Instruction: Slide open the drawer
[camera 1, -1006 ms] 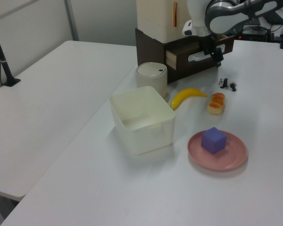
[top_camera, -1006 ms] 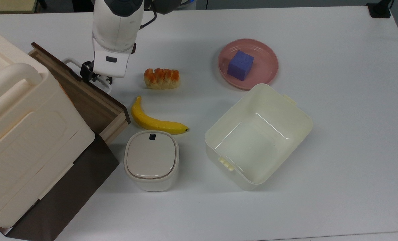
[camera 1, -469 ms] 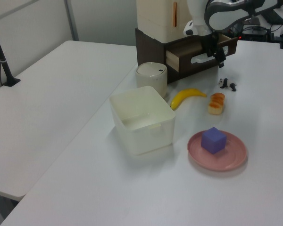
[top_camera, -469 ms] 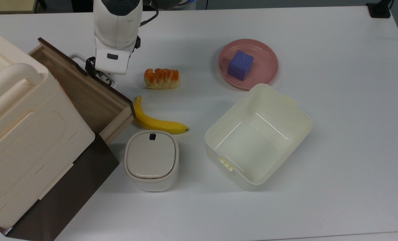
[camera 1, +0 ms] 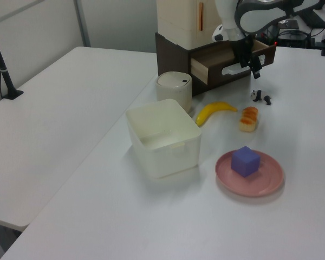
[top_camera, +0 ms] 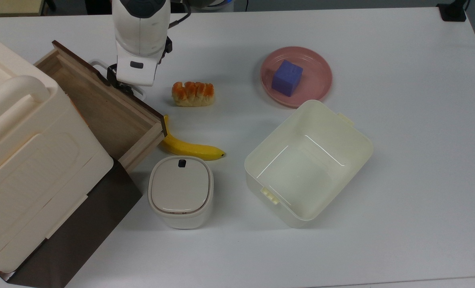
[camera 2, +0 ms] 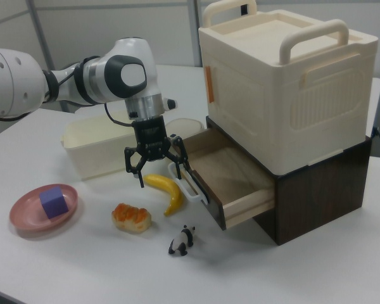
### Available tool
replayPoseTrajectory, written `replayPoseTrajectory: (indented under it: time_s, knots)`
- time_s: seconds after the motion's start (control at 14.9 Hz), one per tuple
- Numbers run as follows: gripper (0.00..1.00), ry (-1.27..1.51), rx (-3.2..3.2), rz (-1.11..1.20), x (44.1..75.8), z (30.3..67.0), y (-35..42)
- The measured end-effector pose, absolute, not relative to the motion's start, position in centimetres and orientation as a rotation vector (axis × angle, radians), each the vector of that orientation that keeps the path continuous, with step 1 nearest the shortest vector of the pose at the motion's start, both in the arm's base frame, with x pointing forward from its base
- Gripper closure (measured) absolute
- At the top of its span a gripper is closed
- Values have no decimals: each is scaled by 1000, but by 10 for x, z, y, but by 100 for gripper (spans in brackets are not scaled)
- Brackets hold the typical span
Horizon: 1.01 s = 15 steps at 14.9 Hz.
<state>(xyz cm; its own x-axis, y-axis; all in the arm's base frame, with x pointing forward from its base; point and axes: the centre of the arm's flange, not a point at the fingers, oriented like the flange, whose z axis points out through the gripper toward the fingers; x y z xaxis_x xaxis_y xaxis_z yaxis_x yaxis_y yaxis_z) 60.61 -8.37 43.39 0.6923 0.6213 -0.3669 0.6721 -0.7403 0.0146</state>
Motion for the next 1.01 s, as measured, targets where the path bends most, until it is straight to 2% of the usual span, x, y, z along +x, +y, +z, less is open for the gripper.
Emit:
replayPoseTrajectory:
  time_s: [0.27, 0.74, 0.94, 1.01]
  knots:
    - [0, 1010, 2823, -498, 605, 441, -93]
    - [0, 837, 2965, -330, 595, 498, -121]
    - [0, 565, 3057, -218, 591, 527, -115]
    - [0, 390, 3105, -140, 587, 548, -115]
